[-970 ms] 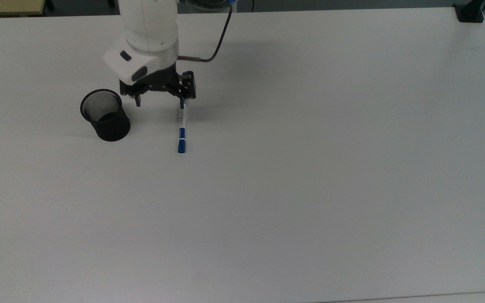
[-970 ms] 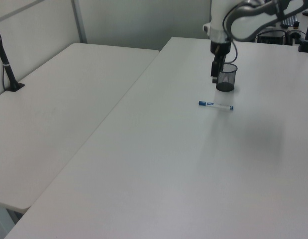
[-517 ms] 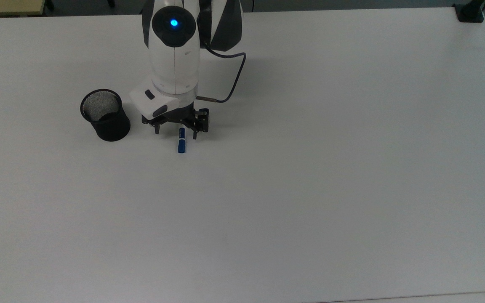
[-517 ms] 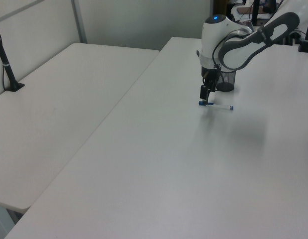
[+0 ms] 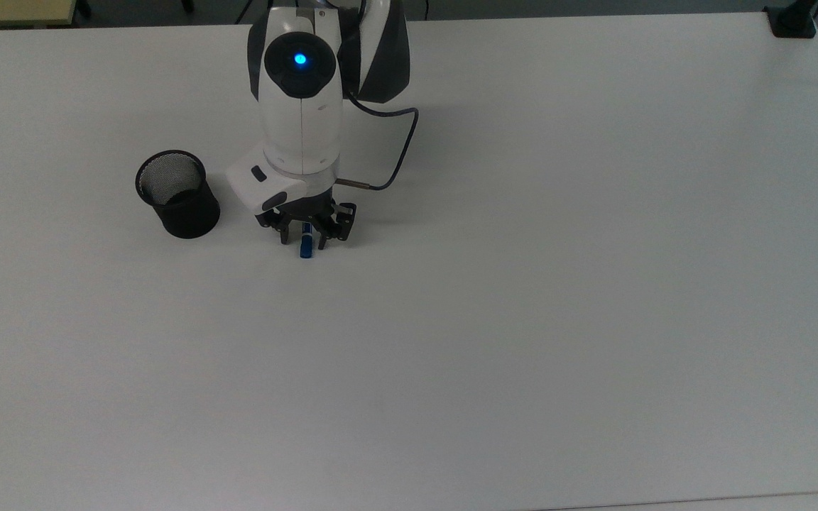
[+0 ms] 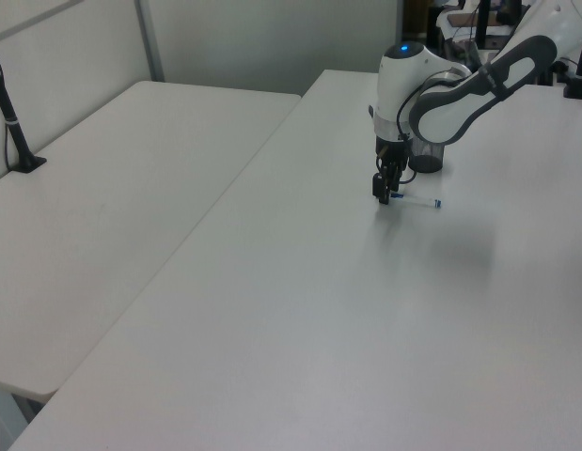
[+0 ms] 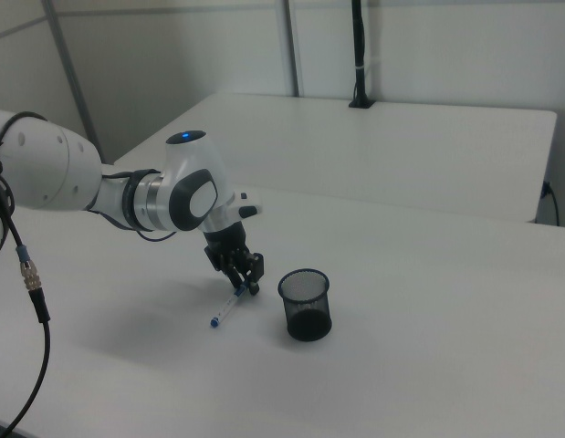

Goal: Insert the marker
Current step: 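Lower the gripper over the blue-capped marker and close on it, then lift the marker and carry it over the black mesh cup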

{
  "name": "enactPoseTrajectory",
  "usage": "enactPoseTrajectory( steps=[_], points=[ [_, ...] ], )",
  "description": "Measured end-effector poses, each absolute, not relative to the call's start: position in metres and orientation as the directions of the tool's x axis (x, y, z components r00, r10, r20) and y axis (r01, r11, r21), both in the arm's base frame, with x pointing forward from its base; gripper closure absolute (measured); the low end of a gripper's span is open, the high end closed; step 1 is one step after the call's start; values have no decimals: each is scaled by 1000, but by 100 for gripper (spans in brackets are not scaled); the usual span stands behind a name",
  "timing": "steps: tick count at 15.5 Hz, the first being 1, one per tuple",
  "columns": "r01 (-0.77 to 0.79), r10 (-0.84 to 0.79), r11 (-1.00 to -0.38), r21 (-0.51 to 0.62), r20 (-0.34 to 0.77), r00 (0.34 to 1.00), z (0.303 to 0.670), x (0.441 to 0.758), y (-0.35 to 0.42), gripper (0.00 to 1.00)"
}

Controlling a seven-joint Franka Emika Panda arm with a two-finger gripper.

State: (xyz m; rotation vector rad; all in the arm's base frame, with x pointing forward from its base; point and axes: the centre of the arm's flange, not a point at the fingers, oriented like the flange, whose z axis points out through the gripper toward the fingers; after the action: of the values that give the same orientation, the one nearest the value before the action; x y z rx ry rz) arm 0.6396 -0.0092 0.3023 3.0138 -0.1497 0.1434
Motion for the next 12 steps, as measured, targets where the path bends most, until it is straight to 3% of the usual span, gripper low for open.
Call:
enactPoseTrajectory(
  steps=[3, 7, 12],
  points=[
    [-139, -126, -984, 110, 115, 985, 307, 642, -10, 81],
    [-172, -152, -980, 98, 184, 971, 347, 649, -14, 83],
    [-241, -202, -968, 67, 362, 910, 465, 637, -44, 83]
  ],
)
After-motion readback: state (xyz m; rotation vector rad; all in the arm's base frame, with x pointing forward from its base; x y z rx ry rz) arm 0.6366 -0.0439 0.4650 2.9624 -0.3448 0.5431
